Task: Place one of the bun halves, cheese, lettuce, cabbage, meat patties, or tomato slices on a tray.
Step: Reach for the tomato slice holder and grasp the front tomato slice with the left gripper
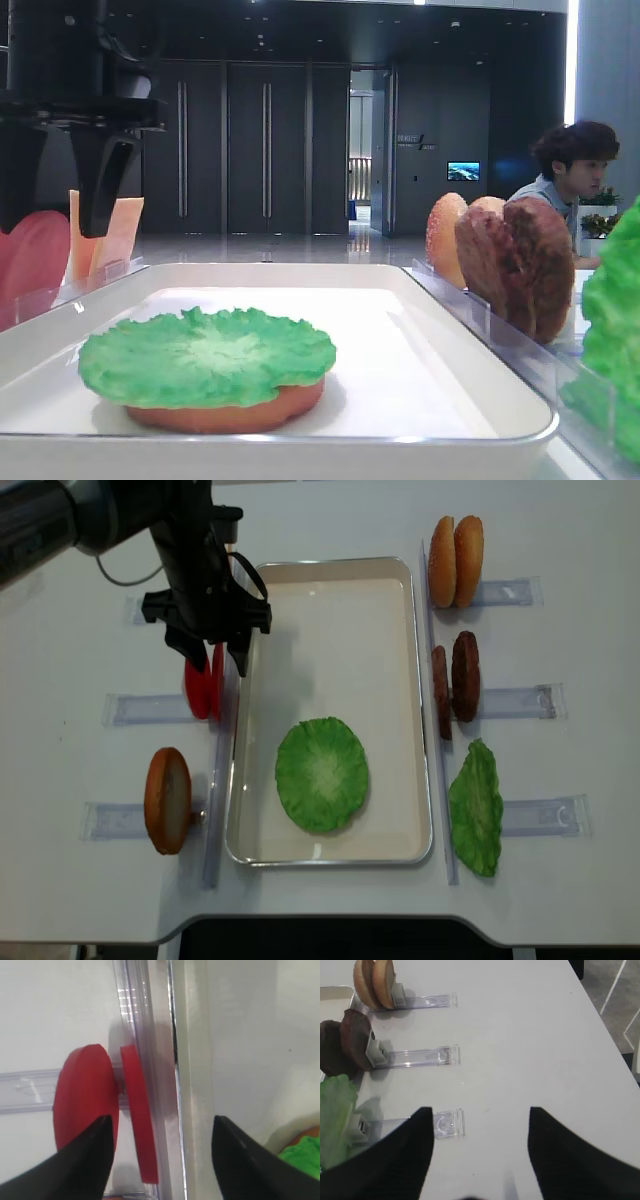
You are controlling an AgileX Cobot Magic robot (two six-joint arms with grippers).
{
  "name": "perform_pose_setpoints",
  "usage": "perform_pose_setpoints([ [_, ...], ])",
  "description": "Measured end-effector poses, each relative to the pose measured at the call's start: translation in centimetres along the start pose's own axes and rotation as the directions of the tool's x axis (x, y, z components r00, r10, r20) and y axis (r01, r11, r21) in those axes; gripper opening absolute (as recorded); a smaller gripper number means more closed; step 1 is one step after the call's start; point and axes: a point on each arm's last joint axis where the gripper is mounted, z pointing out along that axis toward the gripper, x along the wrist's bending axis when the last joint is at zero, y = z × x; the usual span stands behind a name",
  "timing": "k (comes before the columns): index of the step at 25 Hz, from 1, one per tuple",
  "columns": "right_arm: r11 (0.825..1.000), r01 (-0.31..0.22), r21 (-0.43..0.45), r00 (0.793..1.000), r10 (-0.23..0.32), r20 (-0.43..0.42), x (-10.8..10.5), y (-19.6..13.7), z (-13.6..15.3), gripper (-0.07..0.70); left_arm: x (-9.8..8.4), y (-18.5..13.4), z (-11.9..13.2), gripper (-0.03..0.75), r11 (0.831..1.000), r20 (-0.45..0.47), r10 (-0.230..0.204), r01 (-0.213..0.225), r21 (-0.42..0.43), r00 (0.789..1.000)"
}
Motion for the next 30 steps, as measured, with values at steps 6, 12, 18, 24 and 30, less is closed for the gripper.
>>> perform_pose_setpoints([
  [6,1.000,0.000,-0.001,1.000,0.000,0.000,0.0,0.0,0.0,0.400,0.0,0.0,0.1,0.398,1.000,-0.004,0.016,-0.016,0.006,1.000],
  [12,1.000,0.000,-0.001,1.000,0.000,0.000,0.0,0.0,0.0,0.400,0.3,-0.1,0.1,0.246,0.999,-0.032,0.029,-0.028,0.021,0.999],
  [18,1.000,0.000,-0.001,1.000,0.000,0.000,0.0,0.0,0.0,0.400,0.4,-0.3,0.1,0.067,0.998,-0.048,0.050,-0.048,0.041,0.998],
  [24,1.000,0.000,-0.001,1.000,0.000,0.000,0.0,0.0,0.0,0.400,0.5,-0.4,0.0,0.066,0.997,-0.055,0.061,-0.058,0.055,0.997],
  [30,1.000,0.000,-0.001,1.000,0.000,0.000,0.0,0.0,0.0,0.400,0.8,-1.0,-2.3,0.066,0.999,-0.029,0.045,-0.044,0.022,0.999],
])
